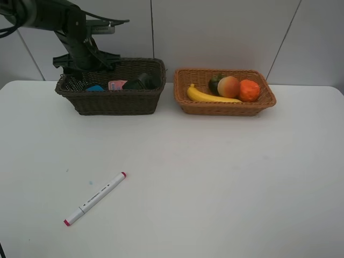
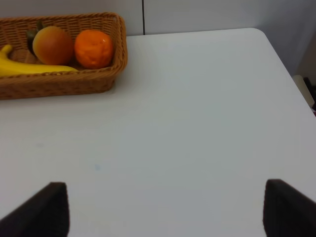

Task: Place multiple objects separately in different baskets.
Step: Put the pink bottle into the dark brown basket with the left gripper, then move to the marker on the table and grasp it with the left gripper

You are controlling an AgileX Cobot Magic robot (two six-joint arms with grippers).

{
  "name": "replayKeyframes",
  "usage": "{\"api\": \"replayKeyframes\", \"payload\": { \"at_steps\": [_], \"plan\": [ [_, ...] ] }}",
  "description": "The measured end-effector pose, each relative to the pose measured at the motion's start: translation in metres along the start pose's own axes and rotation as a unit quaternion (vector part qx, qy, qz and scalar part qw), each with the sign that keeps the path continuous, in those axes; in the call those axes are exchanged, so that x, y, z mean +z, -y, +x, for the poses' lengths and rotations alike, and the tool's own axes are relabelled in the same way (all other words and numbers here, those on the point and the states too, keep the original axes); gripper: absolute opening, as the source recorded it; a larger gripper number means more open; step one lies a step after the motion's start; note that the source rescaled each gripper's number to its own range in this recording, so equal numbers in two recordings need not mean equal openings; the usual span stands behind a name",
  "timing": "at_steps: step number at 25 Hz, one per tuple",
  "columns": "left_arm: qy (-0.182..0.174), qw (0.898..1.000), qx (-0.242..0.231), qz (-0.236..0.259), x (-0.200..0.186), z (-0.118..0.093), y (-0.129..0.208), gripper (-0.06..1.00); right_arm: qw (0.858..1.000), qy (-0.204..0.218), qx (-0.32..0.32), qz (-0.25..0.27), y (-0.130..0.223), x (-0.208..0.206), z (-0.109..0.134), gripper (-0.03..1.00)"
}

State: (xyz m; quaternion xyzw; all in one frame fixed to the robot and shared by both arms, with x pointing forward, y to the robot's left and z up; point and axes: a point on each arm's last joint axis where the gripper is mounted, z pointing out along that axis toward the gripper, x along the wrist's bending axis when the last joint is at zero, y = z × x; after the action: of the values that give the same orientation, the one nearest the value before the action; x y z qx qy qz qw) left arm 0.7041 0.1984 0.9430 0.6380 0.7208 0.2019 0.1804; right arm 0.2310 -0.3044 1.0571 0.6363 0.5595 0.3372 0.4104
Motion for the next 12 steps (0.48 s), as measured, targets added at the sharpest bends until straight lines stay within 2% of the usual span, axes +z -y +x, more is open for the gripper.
{"api": "replayKeyframes", "payload": {
  "at_steps": [5, 8, 12],
  "plan": [
    [0.014, 1.0, -0.014, -0.011, -0.019, 0.0, -0.007, 1.0, 1.0, 0.0, 0.0, 0.0, 0.0, 0.0, 0.0, 1.0],
    [0.021, 1.0, -0.004, -0.019, -0.049, 0.001, -0.015, 1.0, 1.0, 0.0, 0.0, 0.0, 0.0, 0.0, 0.0, 1.0],
    [0.022, 0.999, 0.026, -0.001, -0.104, 0.001, -0.015, 1.0, 1.0, 0.0, 0.0, 0.0, 0.0, 0.0, 0.0, 1.0]
  ]
}}
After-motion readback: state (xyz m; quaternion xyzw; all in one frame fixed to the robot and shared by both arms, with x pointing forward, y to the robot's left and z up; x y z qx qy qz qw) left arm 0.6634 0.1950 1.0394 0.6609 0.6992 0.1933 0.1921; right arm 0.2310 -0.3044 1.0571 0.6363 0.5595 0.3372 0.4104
